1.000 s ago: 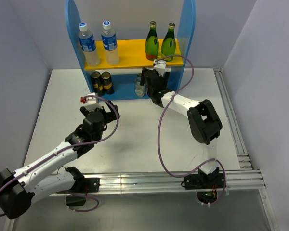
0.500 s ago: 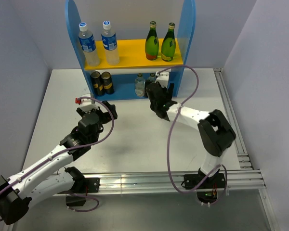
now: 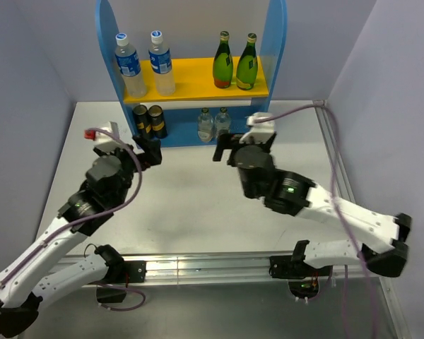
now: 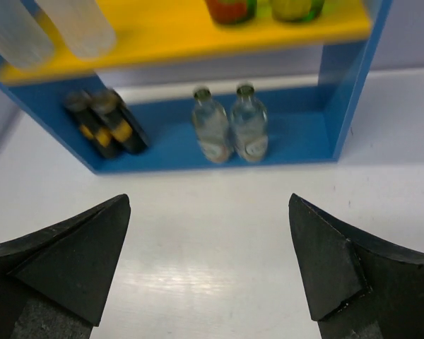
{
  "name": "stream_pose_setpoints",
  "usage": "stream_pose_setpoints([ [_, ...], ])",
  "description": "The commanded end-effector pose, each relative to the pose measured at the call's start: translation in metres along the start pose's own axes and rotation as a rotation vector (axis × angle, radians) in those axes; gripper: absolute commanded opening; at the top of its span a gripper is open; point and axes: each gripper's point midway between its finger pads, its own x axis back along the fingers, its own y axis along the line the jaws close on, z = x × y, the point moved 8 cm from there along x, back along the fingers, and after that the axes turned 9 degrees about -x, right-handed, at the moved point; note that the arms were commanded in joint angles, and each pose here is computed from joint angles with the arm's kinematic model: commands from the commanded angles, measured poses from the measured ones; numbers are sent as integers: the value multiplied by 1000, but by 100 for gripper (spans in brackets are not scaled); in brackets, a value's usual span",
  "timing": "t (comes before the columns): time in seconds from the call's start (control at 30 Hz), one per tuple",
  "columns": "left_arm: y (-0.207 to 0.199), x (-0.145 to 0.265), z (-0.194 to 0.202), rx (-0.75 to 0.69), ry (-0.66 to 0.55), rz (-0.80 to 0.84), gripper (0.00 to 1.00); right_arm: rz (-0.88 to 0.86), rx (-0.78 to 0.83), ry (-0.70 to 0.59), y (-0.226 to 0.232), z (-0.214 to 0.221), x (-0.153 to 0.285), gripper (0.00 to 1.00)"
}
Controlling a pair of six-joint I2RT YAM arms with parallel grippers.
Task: Place and organize the beverage onto the shelf
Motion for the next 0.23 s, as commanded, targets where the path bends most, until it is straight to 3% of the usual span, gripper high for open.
stream_pose_setpoints([
  [0.0,-7,24,-57,8,-83,69,99,9,-32,-41,-32,-59,47,100],
  [0.2,-9,30,-75,-1,-110,87,99,-102,-136,-66,-67,-95,85,100],
])
